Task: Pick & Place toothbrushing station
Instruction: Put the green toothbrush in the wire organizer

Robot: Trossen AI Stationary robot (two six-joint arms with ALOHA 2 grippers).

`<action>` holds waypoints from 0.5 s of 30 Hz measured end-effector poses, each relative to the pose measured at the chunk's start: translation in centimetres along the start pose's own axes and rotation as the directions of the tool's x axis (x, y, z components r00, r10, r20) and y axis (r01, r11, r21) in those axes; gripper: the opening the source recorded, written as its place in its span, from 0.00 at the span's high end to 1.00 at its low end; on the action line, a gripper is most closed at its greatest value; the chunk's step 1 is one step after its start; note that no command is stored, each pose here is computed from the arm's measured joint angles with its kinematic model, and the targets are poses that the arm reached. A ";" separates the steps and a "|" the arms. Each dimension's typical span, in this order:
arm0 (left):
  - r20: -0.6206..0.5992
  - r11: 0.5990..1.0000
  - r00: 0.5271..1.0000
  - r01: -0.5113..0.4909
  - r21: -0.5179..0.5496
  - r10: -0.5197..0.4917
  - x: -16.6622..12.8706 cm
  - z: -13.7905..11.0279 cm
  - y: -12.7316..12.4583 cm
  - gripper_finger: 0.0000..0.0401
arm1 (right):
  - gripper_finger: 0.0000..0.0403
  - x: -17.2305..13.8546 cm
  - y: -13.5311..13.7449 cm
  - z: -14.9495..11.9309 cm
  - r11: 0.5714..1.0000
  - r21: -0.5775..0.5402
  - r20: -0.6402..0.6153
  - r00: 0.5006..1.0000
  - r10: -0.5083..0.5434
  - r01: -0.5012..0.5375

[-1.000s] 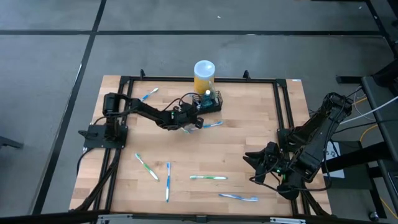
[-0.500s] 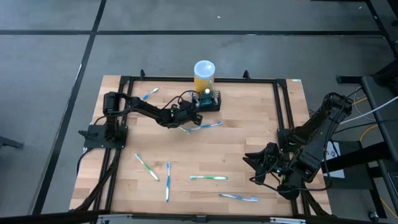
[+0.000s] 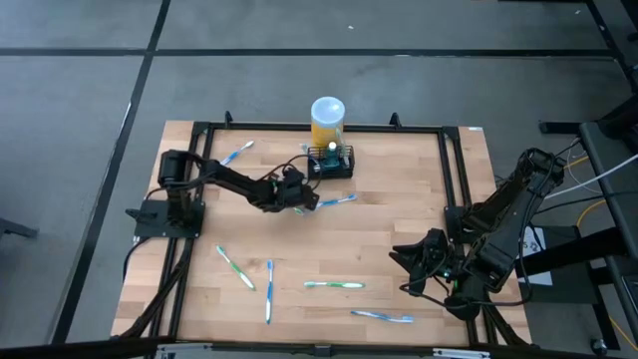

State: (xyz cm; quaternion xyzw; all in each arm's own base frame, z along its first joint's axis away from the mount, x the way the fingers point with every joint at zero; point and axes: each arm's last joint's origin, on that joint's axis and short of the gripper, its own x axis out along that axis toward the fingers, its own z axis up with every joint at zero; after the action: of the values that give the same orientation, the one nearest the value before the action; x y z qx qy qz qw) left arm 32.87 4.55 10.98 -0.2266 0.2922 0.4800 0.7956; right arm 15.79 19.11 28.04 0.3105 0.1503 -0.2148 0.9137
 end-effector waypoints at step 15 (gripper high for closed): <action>-0.065 0.856 0.984 0.178 0.485 -0.168 -8.3 -0.1 -1.1 0.82 | 0.72 -0.6 0.1 -0.4 0.999 -0.028 -0.015 1.000 0.025 -0.026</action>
State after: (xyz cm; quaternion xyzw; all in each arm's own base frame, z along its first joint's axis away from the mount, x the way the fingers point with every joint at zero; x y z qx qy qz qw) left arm 30.74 -1.23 16.69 -0.0482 0.3908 0.3147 0.8637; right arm 15.24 19.60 28.06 0.3009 0.1561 -0.1988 0.9195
